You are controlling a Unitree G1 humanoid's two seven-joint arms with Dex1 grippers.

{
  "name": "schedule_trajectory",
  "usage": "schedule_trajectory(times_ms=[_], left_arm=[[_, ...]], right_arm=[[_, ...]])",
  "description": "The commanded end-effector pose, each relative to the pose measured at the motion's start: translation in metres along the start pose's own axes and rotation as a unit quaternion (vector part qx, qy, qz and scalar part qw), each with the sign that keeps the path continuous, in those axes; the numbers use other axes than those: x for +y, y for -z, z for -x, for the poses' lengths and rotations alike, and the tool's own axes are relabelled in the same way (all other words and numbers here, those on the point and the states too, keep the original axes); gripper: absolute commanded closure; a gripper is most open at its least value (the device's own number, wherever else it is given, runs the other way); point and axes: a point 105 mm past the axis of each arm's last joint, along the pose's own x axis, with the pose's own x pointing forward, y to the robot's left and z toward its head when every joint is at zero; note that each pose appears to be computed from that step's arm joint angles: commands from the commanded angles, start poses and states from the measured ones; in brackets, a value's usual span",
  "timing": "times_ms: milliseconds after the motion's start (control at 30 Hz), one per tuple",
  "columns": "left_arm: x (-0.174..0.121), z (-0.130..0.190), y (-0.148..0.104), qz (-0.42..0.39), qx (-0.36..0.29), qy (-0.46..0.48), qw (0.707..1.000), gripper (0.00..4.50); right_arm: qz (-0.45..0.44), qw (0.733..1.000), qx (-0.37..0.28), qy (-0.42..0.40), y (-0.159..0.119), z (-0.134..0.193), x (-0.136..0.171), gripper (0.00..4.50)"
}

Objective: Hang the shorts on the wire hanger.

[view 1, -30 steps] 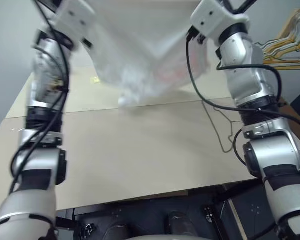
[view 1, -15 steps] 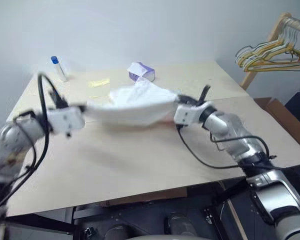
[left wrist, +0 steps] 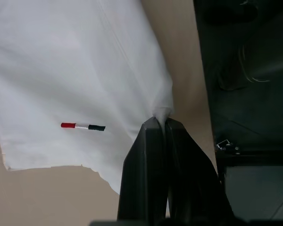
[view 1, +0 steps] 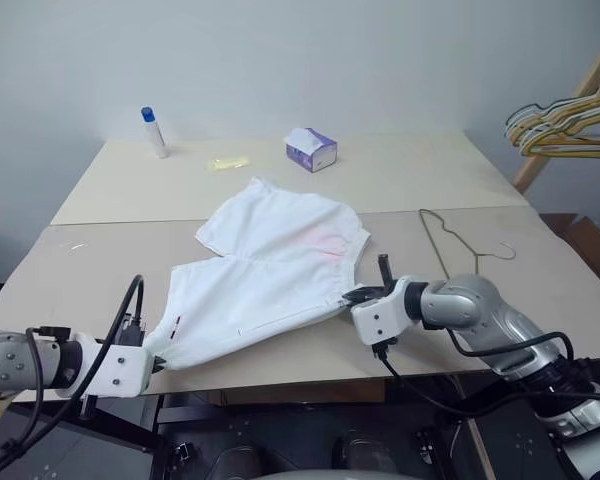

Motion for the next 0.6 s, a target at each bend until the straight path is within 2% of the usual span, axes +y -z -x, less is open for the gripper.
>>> schedule_trajectory(times_ms=[33, 167, 200, 267, 467, 600], left_arm=[[-0.003, 0.003, -0.009, -0.003, 0.004, 0.032, 0.999, 4.50], [-0.012, -0.001, -0.016, 0.004, 0.003, 0.066, 0.998, 4.50], [-0.014, -0.002, -0.017, 0.003, 0.000, 0.074, 0.997, 4.27], [-0.014, -0.003, -0.019, 0.008, -0.011, 0.078, 0.997, 3.82], [-0.016, 0.003, -0.017, 0.007, -0.003, 0.112, 0.994, 1.98], [0.008, 0.025, -0.021, 0.033, -0.030, 0.079, 0.996, 0.62]], right_arm=[[0.004, 1.000, 0.021, -0.007, 0.006, 0.017, -0.004, 4.46], [-0.009, 0.999, 0.023, -0.038, 0.005, 0.020, 0.005, 4.46], [-0.015, 0.999, 0.023, -0.045, 0.005, 0.021, 0.007, 4.22], [-0.018, 0.998, 0.018, -0.058, 0.005, 0.023, 0.010, 3.71], [-0.027, 0.996, 0.016, -0.085, 0.004, 0.031, 0.015, 1.78], [-0.088, 0.993, 0.012, -0.079, 0.006, 0.056, 0.010, 0.33]])
